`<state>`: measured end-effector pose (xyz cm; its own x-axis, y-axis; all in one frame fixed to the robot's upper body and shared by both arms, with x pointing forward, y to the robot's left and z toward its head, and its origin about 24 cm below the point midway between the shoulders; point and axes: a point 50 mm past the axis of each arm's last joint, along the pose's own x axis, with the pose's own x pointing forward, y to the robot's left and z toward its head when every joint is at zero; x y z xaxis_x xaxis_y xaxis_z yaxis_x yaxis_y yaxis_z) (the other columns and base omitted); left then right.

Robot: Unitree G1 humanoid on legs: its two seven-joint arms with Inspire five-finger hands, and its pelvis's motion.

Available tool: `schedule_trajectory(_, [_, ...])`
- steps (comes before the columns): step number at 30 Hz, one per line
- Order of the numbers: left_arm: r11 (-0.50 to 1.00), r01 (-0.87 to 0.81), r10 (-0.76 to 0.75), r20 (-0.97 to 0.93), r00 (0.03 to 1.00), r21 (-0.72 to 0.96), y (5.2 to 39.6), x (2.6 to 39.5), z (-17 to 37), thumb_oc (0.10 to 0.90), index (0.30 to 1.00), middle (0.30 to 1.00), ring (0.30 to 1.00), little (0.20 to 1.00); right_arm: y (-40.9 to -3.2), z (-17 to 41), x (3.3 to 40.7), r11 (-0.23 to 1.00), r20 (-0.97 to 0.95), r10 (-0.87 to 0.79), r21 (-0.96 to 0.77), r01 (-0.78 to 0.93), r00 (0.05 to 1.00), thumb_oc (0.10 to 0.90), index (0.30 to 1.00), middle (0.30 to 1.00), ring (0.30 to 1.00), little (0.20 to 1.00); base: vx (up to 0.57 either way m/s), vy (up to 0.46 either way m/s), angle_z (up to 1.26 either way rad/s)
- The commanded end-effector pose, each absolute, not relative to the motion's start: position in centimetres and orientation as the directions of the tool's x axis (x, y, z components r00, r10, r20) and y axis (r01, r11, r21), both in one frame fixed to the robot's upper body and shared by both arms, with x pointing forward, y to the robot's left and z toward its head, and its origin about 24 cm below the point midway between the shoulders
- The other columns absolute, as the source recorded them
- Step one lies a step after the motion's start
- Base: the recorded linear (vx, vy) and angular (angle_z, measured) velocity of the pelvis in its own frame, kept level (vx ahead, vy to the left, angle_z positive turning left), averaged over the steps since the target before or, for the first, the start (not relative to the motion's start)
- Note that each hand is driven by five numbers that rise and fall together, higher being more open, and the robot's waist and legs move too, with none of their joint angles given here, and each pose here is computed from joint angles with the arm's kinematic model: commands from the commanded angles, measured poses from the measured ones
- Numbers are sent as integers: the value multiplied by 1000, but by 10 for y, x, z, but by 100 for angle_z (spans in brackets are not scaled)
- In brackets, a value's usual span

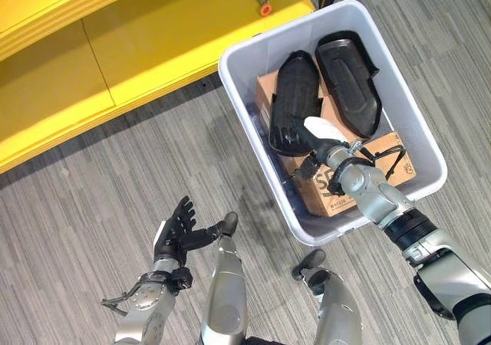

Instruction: Move parts from the plastic box to the shelf.

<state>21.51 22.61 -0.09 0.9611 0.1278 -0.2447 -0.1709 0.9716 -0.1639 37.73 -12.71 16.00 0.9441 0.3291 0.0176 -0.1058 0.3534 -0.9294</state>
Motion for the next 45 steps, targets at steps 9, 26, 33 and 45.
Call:
schedule_trajectory(9, [980,-133,120,-91,989,-146,232,211,30,900,1000,1000,1000,1000,-119,222,392,312,225,323,-942,121,919,900,1000,1000,1000,1000,3,7,5])
schedule_trajectory(26, [975,-143,131,-81,988,-171,229,210,30,900,1000,1000,1000,1000,-135,219,406,263,218,205,-951,160,954,900,1000,1000,1000,1000,-2,2,1])
schedule_trajectory(33, [976,-137,128,-60,990,-169,229,210,35,900,1000,1000,1000,1000,-138,218,413,253,212,155,-953,169,965,900,1000,1000,1000,1000,-9,-2,7])
schedule_trajectory(45, [978,-127,123,-34,992,-165,228,214,41,900,1000,1000,1000,1000,-142,218,419,238,198,109,-957,168,974,900,1000,1000,1000,1000,-8,17,12])
